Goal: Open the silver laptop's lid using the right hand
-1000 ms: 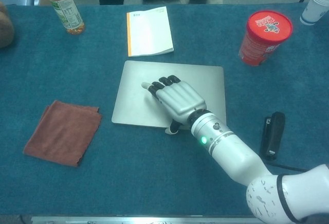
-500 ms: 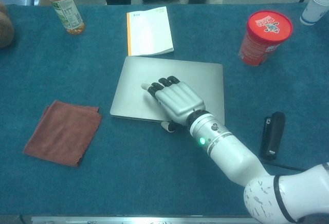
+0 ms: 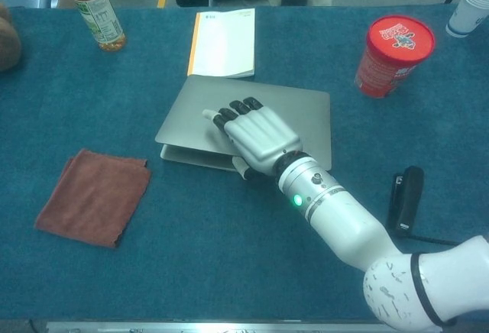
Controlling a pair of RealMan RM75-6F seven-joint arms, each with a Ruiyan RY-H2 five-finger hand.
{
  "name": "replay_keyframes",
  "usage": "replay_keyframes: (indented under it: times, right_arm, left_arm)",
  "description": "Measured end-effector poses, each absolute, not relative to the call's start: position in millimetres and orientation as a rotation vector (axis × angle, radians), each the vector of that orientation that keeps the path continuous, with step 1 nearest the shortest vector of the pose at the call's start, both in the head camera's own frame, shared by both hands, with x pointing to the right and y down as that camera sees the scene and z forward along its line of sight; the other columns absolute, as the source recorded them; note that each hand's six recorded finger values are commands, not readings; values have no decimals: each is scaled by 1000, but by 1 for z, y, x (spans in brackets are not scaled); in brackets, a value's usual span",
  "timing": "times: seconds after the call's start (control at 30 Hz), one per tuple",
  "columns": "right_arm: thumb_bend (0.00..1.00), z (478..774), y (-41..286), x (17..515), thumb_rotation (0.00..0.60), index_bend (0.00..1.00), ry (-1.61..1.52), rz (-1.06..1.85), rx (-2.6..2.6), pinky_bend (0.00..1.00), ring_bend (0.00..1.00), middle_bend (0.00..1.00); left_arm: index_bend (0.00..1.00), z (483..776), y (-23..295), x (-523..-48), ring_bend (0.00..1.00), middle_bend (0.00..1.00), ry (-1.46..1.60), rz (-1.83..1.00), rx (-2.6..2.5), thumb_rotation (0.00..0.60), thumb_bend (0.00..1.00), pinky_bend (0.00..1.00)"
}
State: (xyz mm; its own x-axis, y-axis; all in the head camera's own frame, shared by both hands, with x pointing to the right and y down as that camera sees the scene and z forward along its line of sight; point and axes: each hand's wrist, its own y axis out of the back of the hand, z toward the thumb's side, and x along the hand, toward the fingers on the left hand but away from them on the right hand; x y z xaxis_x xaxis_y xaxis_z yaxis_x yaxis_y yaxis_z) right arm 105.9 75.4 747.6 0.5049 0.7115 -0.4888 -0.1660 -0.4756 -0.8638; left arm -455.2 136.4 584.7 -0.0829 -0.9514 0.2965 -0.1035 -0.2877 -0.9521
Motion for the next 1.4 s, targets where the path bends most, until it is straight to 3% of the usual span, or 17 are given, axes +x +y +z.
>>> replay_keyframes:
  times: [0.53, 1.4]
  right_arm:
    - [461, 724, 55, 103, 600, 61, -460, 1113, -1665, 64, 0, 132]
    - [460, 693, 28, 99, 600, 60, -505, 1113, -1587, 64, 0, 132]
  left_arm:
    - [195, 621, 136, -424, 11, 145, 920, -1446, -1803, 600, 469, 0]
    - [196, 675, 115, -298, 12, 124, 423, -1109, -2151, 600, 469, 0]
